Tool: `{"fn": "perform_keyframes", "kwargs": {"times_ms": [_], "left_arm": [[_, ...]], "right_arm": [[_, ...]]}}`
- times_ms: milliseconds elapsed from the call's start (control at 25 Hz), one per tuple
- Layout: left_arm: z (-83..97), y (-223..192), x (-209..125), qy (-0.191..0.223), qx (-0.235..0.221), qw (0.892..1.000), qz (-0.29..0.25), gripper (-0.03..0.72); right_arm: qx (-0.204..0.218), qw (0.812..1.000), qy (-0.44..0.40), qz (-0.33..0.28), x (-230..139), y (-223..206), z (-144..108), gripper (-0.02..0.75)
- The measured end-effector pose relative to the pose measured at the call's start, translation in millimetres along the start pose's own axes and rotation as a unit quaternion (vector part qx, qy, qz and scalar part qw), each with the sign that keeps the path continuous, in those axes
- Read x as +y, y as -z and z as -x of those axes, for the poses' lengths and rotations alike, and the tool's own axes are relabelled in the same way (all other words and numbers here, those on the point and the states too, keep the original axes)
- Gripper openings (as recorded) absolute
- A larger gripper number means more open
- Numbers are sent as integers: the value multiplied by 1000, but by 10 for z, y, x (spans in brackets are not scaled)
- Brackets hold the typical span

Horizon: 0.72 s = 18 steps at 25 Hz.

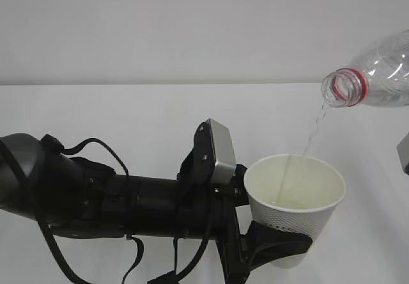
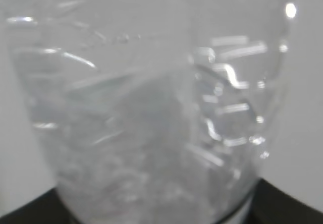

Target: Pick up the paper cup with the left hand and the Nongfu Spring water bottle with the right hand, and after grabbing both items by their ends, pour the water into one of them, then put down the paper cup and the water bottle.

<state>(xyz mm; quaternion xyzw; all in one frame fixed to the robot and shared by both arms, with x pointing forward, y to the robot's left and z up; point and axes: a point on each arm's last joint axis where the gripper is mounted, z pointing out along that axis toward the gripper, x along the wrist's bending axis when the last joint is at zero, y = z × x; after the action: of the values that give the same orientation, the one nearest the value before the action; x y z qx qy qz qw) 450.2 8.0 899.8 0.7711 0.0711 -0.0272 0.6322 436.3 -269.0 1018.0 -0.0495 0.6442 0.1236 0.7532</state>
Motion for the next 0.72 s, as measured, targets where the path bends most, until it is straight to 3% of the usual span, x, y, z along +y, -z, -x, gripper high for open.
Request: {"fn": "perform_keyframes", "kwargs": {"times_ms": [720], "left_arm": [[0,0,0,0,0,1000,0,543]], "right_arm": [[-7,1000,4,2,3,0,13,387]]}}
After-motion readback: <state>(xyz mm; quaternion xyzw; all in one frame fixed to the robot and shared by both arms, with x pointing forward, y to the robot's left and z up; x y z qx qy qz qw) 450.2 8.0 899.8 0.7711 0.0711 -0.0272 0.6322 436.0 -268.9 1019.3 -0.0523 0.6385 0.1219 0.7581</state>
